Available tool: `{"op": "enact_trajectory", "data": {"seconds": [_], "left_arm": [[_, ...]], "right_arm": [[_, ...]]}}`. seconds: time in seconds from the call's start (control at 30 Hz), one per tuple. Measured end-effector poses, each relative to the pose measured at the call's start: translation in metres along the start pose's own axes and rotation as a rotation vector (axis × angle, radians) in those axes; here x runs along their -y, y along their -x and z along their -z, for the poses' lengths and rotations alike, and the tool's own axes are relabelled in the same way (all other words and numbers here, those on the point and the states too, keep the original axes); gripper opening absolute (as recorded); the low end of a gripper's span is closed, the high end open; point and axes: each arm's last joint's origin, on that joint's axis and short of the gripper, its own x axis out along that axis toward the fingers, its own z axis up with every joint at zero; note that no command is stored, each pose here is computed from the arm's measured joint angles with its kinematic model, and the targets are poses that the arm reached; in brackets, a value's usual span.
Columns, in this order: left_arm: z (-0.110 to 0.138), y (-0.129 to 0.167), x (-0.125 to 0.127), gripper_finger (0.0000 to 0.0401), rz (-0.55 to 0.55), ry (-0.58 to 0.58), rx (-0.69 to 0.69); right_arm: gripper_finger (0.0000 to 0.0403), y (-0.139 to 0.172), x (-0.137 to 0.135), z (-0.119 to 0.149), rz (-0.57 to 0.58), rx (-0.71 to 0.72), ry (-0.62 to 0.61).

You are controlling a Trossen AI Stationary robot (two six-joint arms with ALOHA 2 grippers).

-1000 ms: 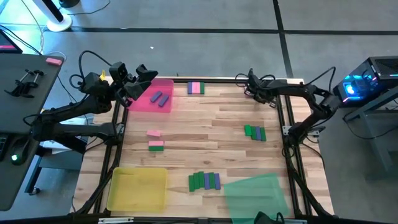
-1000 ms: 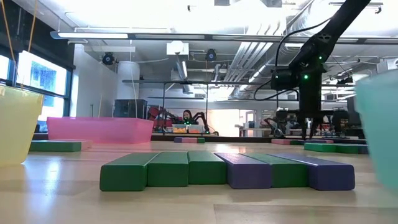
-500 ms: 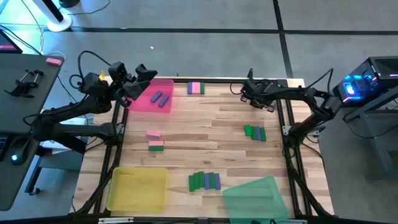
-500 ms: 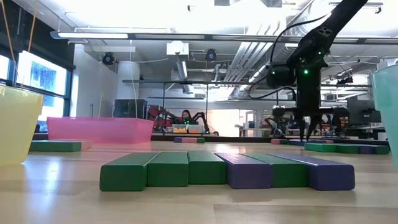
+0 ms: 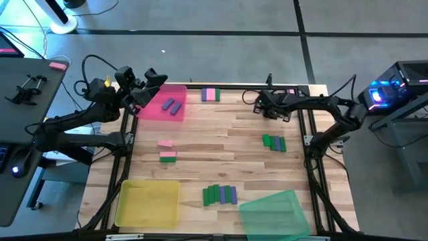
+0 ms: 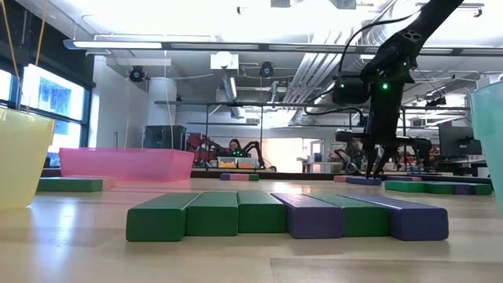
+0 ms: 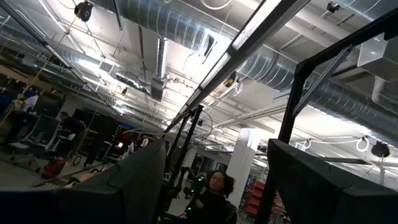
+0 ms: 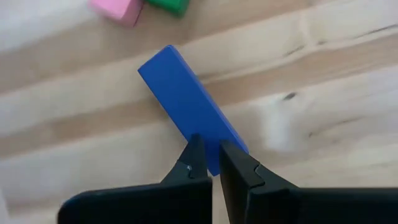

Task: Sort blocks
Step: Put the violet block into the pink bin

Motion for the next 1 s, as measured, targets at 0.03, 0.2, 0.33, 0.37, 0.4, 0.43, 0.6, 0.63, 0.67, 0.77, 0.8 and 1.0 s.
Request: {"op": "enact_trajectory", "data": {"seconds": [0.03, 0.2, 0.33, 0.37, 0.4, 0.43, 0.6, 0.63, 0.67, 0.77, 0.8, 1.0], "left_arm": [[0.0, 0.0, 0.0, 0.0268, 0.0, 0.0, 0.0], [0.0, 0.0, 0.0, 0.0268, 0.0, 0.0, 0.0], [0.0, 0.0, 0.0, 0.0268, 0.0, 0.0, 0.0], [0.0, 0.0, 0.0, 0.0268, 0.0, 0.0, 0.0], [0.0, 0.0, 0.0, 0.0268, 0.0, 0.0, 0.0], [0.0, 0.0, 0.0, 0.0268, 0.0, 0.0, 0.0], [0.0, 0.0, 0.0, 0.0268, 0.0, 0.0, 0.0], [0.0, 0.0, 0.0, 0.0268, 0.0, 0.0, 0.0], [0.0, 0.0, 0.0, 0.0268, 0.0, 0.0, 0.0], [0.0, 0.0, 0.0, 0.0268, 0.0, 0.0, 0.0], [0.0, 0.0, 0.0, 0.0268, 0.0, 0.0, 0.0], [0.0, 0.0, 0.0, 0.0268, 0.0, 0.0, 0.0]], "right_arm": [[0.0, 0.001, -0.001, 0.003, -0.005, -0.006, 0.012], [0.0, 0.003, -0.007, 0.014, -0.048, -0.069, 0.07], [0.0, 0.005, -0.012, 0.023, -0.096, -0.115, 0.103], [0.0, 0.005, -0.013, 0.026, -0.108, -0.122, 0.111], [0.0, 0.006, -0.015, 0.029, -0.12, -0.128, 0.118], [0.0, 0.007, -0.017, 0.031, -0.136, -0.134, 0.125], [0.0, 0.01, -0.026, 0.044, -0.214, -0.154, 0.164], [0.0, 0.011, -0.027, 0.046, -0.228, -0.159, 0.174], [0.0, 0.011, -0.029, 0.048, -0.242, -0.166, 0.186], [0.0, 0.013, -0.032, 0.056, -0.28, -0.206, 0.249], [0.0, 0.014, -0.032, 0.058, -0.287, -0.222, 0.27], [0.0, 0.019, -0.034, 0.078, -0.342, -0.258, 0.522]]}}
